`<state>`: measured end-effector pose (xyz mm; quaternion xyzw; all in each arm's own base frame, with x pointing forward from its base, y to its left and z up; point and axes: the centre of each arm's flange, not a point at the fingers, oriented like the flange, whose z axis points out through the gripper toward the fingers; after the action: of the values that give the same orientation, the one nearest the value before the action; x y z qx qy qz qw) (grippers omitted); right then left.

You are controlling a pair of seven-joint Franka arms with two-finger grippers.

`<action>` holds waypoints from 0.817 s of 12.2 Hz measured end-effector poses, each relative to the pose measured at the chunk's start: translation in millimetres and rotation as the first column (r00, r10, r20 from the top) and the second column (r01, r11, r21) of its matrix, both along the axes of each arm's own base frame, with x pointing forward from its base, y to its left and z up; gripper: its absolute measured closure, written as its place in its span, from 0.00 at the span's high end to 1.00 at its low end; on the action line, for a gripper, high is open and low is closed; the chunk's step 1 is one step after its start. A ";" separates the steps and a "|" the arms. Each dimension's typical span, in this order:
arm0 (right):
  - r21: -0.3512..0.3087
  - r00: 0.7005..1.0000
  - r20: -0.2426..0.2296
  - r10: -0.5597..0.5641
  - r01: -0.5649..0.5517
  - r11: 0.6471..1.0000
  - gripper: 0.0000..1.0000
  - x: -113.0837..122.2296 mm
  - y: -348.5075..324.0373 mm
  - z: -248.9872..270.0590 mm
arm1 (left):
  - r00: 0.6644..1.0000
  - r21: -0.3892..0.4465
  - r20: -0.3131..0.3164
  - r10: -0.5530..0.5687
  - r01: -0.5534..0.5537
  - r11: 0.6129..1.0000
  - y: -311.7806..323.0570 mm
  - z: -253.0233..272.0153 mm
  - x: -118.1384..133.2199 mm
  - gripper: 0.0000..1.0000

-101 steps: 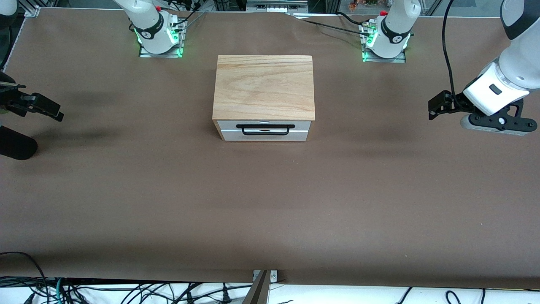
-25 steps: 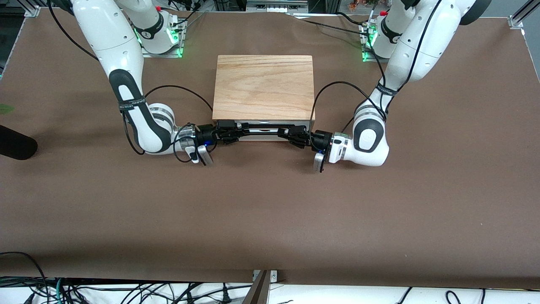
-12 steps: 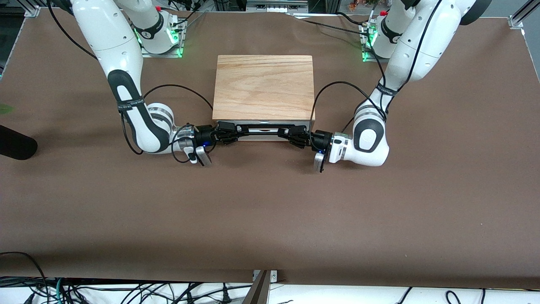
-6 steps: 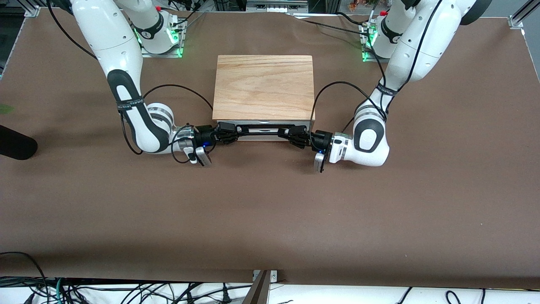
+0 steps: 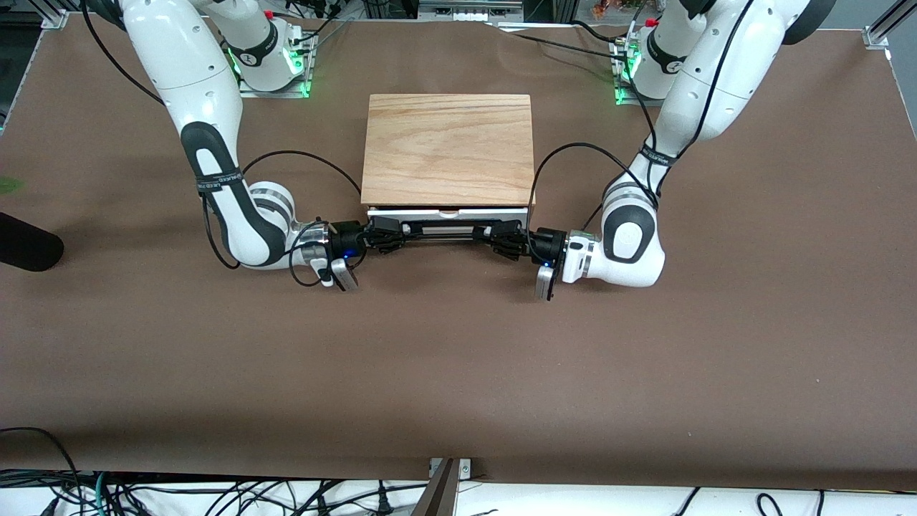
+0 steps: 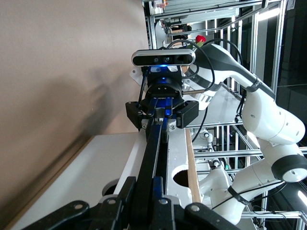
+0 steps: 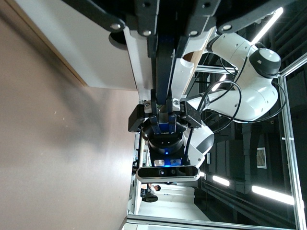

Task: Pull top drawer with both arms simultaneously
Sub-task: 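Pull the handle outward from the box with both grippers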

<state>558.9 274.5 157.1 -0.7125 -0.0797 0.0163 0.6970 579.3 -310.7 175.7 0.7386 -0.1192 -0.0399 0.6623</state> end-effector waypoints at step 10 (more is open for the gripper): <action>0.012 0.999 -0.010 -0.040 0.040 0.999 0.18 68.8 -3.7 -0.7 | 0.997 0.010 -0.045 0.057 -0.056 0.998 -0.3 4.3 67.2 0.19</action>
<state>627.6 270.7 156.3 -0.7096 -0.0621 0.0055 0.7018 646.5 -311.0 180.0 0.7434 -0.0831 -0.0384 0.6625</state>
